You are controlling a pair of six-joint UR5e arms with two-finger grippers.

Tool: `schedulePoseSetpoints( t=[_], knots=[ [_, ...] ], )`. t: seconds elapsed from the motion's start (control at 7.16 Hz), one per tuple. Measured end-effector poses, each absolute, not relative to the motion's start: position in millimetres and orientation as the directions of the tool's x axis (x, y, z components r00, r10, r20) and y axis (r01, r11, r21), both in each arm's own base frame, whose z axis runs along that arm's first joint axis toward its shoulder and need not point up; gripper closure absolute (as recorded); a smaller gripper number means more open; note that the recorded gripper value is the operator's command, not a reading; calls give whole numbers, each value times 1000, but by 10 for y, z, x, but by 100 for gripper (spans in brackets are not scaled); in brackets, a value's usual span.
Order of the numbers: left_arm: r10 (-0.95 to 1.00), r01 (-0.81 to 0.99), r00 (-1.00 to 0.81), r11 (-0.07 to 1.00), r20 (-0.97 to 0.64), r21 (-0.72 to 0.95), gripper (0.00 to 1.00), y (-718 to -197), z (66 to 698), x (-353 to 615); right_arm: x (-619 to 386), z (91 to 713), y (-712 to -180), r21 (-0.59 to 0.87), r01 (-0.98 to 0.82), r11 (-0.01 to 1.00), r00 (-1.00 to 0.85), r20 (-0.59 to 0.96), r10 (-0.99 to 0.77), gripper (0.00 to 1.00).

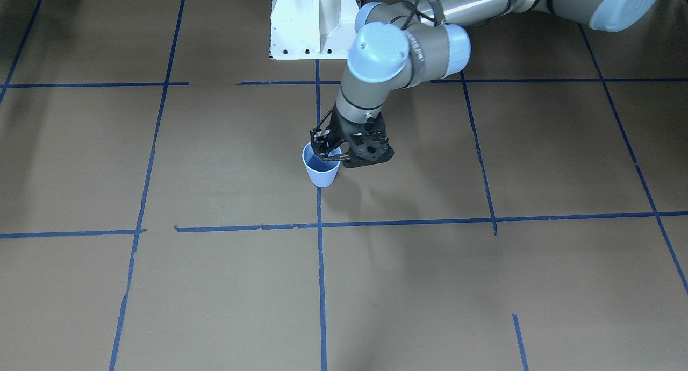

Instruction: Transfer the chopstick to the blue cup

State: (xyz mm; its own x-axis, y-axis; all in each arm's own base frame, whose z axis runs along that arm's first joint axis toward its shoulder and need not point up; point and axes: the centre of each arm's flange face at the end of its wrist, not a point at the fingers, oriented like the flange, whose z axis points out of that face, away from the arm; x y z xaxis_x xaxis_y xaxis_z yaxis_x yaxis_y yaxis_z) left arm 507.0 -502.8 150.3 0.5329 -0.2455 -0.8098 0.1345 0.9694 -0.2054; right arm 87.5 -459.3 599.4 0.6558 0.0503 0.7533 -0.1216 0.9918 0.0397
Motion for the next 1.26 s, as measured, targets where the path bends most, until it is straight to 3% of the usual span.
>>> schedulePoseSetpoints(
  t=[0.56, 1.26],
  knots=[
    [-212, 134, 561, 977, -800, -165, 0, -5164, 1135, 3633, 1212, 6349, -4406, 4, -182, 983, 657, 745, 119, 0],
    [-201, 151, 572, 979, -795, -139, 0, -5207, 1308, 3272, 1766, 7545, -4380, 146, -322, 935, 745, 649, 155, 0]
  ],
)
